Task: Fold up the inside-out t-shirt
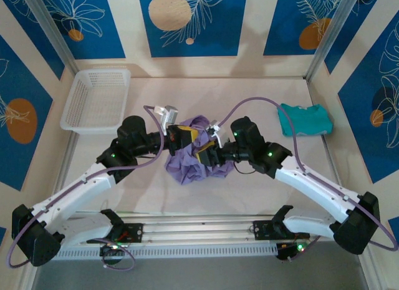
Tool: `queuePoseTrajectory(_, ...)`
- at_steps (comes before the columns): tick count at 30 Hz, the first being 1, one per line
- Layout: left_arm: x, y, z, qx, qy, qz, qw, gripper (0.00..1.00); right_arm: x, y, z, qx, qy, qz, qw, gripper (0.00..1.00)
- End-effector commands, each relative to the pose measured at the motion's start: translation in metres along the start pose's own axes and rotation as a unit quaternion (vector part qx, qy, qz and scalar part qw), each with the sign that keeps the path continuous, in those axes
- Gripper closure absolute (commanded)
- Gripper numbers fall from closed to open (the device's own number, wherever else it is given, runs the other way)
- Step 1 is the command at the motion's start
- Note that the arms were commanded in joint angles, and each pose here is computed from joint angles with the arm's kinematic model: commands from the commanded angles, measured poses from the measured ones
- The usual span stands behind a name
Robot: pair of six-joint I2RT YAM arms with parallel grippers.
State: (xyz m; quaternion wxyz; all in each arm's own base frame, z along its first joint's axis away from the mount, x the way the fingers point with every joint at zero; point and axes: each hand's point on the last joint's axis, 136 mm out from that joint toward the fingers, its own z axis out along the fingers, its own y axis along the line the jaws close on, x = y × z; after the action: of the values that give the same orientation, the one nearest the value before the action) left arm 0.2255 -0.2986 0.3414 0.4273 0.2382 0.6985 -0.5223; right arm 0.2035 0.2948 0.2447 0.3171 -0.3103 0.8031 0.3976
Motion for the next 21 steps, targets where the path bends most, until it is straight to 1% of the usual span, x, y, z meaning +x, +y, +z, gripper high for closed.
queuePoseTrajectory(1, -0.012, 0.005, -0.004, -0.015, -0.025, 0.003, 1.0, 1.0, -0.013, 0.014, 0.0, -0.032, -0.024, 0.001, 0.999, 0.62)
queuePoseTrajectory(3, -0.013, 0.009, -0.005, -0.024, -0.028, 0.003, 0.999, 1.0, -0.011, 0.012, -0.001, -0.023, -0.025, 0.002, 0.999, 0.83)
queuePoseTrajectory(4, -0.014, 0.011, -0.006, -0.028, -0.03, 0.002, 0.999, 1.0, -0.011, 0.008, -0.003, -0.012, -0.028, 0.0, 1.0, 0.91)
queuePoseTrajectory(6, -0.015, 0.018, -0.01, -0.044, -0.036, -0.004, 0.998, 1.0, -0.016, 0.004, -0.015, 0.011, -0.05, -0.012, 0.999, 0.99)
queuePoseTrajectory(9, -0.023, 0.03, -0.021, -0.06, -0.063, -0.024, 0.996, 1.0, -0.024, -0.001, -0.037, 0.025, -0.104, -0.026, 0.994, 1.0)
queuePoseTrajectory(12, -0.033, 0.035, -0.032, -0.054, -0.092, -0.045, 0.993, 1.0, -0.023, -0.01, -0.052, 0.032, -0.151, -0.02, 0.988, 1.0)
queuePoseTrajectory(15, -0.034, 0.034, -0.034, -0.042, -0.09, -0.047, 0.994, 1.0, -0.019, -0.018, -0.06, 0.034, -0.182, -0.005, 0.983, 1.0)
queuePoseTrajectory(19, -0.034, 0.025, -0.034, -0.017, -0.087, -0.038, 0.995, 1.0, -0.015, -0.032, -0.059, 0.05, -0.192, 0.02, 0.98, 1.0)
queuePoseTrajectory(21, -0.033, 0.019, -0.033, -0.001, -0.083, -0.033, 0.996, 1.0, -0.012, -0.04, -0.057, 0.07, -0.183, 0.024, 0.98, 0.93)
